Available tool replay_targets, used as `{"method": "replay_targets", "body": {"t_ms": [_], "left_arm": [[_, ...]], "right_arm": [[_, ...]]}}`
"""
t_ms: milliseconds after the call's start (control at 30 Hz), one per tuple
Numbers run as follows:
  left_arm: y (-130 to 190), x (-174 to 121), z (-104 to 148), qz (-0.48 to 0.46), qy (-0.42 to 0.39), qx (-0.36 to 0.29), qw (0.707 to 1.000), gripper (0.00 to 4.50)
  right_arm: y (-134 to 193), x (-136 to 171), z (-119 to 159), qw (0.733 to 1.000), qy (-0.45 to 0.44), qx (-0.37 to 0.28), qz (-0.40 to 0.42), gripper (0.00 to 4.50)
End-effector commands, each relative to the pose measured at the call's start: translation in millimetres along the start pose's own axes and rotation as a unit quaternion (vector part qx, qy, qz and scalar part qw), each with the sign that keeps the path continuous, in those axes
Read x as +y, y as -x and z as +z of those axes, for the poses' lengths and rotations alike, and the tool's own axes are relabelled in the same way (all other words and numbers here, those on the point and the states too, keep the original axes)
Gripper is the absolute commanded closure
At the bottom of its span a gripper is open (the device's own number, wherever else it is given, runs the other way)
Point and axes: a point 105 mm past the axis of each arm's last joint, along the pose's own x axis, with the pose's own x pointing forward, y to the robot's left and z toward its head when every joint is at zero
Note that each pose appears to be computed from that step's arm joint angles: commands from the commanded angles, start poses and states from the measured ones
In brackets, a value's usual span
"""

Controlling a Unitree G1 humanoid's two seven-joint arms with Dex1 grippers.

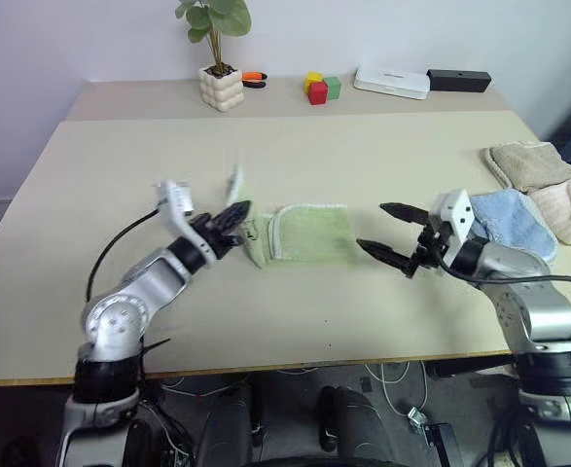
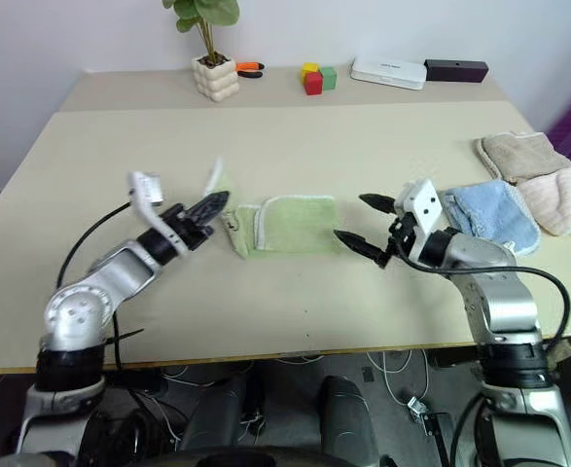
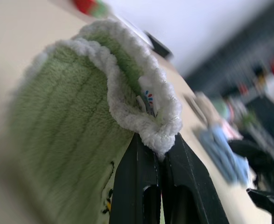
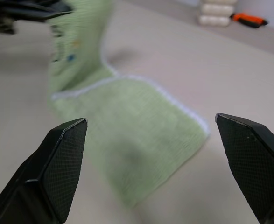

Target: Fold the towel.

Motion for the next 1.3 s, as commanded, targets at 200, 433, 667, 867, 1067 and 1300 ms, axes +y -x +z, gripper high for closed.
{"method": "replay_targets", "body": {"t_ms": [200,433,667,867,1067,1300], "left_arm": [[-60,-20,-31,-0.096,-0.034,0.066,0.993,4.46],[-78,-31,-58,-0.14,-0.05,0.115,0.982,4.46],[-84,-35,-81,-0.153,-0.057,0.158,0.974,4.46],[-82,-42,-85,-0.174,-0.057,0.16,0.97,2.69],[-64,-65,-80,-0.257,-0.068,0.149,0.952,0.04],[-41,-81,-49,-0.31,-0.088,0.082,0.943,0.04]], "right_arm": [[19,0,20,0.999,0.035,-0.018,-0.029,0.0],[29,2,23,0.997,0.038,-0.017,-0.063,0.0],[31,3,23,0.996,0.037,-0.018,-0.083,0.0],[25,-1,28,0.995,0.04,-0.026,-0.084,0.0],[14,-8,33,0.995,0.038,-0.039,-0.085,0.0],[1,-30,46,0.99,0.039,-0.073,-0.112,0.0]]}}
